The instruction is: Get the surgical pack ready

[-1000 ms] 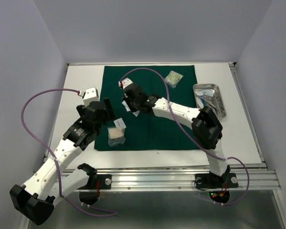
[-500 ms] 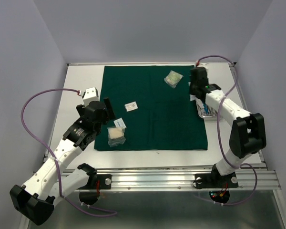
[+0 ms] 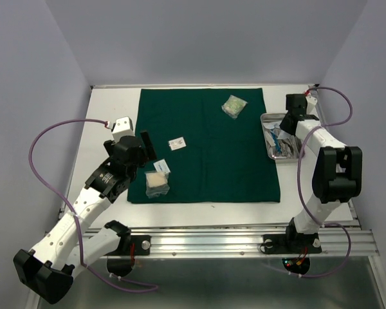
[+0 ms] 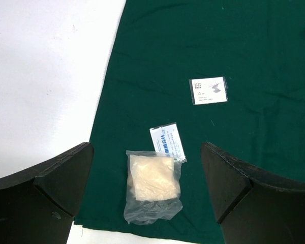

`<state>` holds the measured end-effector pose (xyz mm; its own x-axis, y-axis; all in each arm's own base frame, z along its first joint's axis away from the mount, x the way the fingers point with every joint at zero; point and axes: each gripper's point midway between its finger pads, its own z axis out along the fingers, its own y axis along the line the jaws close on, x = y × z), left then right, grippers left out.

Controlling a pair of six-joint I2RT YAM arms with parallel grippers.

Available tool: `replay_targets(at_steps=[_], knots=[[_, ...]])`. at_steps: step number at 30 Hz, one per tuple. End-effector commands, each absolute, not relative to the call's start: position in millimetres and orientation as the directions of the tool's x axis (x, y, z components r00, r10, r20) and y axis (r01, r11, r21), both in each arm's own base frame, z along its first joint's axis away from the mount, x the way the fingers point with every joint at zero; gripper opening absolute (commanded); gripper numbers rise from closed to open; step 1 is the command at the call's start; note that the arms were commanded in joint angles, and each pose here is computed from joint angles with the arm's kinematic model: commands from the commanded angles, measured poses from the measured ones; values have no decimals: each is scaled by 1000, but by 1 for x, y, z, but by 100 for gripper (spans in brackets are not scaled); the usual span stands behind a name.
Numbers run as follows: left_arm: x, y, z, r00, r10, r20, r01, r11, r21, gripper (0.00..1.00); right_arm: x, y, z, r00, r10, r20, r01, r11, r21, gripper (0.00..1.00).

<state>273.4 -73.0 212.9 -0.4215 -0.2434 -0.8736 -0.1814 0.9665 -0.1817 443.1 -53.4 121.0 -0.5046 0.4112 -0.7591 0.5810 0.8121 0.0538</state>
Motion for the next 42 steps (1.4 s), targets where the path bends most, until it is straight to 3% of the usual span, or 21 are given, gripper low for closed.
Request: replay_targets(at_steps=[1, 3, 5, 7, 9, 18, 23, 30, 38, 42], knots=[[279, -72, 227, -376, -268, -887, -189, 959, -210, 99, 468, -60, 123, -413, 518, -749, 631, 756, 175, 1], [279, -70, 227, -375, -270, -887, -197, 958, -208, 99, 473, -57, 116, -408, 540, -737, 633, 748, 197, 5], [279, -70, 227, -375, -268, -887, -198, 958, -205, 99, 481, -52, 107, -420, 551, -721, 622, 754, 213, 23], [279, -70, 228, -377, -266, -887, -199, 959, -202, 99, 489, -48, 103, -428, 552, -716, 604, 764, 228, 51], [279, -69, 228, -375, -262, -889, -205, 959, -196, 99, 490, -46, 105, -430, 547, -719, 591, 772, 234, 63], [282, -68, 227, -375, -258, -890, -212, 959, -189, 99, 483, -30, 185, -369, 459, -808, 408, 861, 303, 64], [283, -64, 232, -363, -251, -897, -225, 958, -178, 99, 480, 47, 209, -447, 310, -839, 138, 951, 278, 63], [282, -51, 240, -345, -252, -904, -270, 949, -162, 99, 442, 227, 182, -533, -82, -842, -329, 937, 117, 61], [276, -29, 239, -333, -266, -905, -365, 921, -136, 99, 429, 333, 140, -594, -165, -787, -391, 915, 103, 64], [275, -25, 243, -319, -275, -907, -359, 921, -153, 99, 437, 369, 107, -630, -200, -751, -399, 913, 91, 72]])
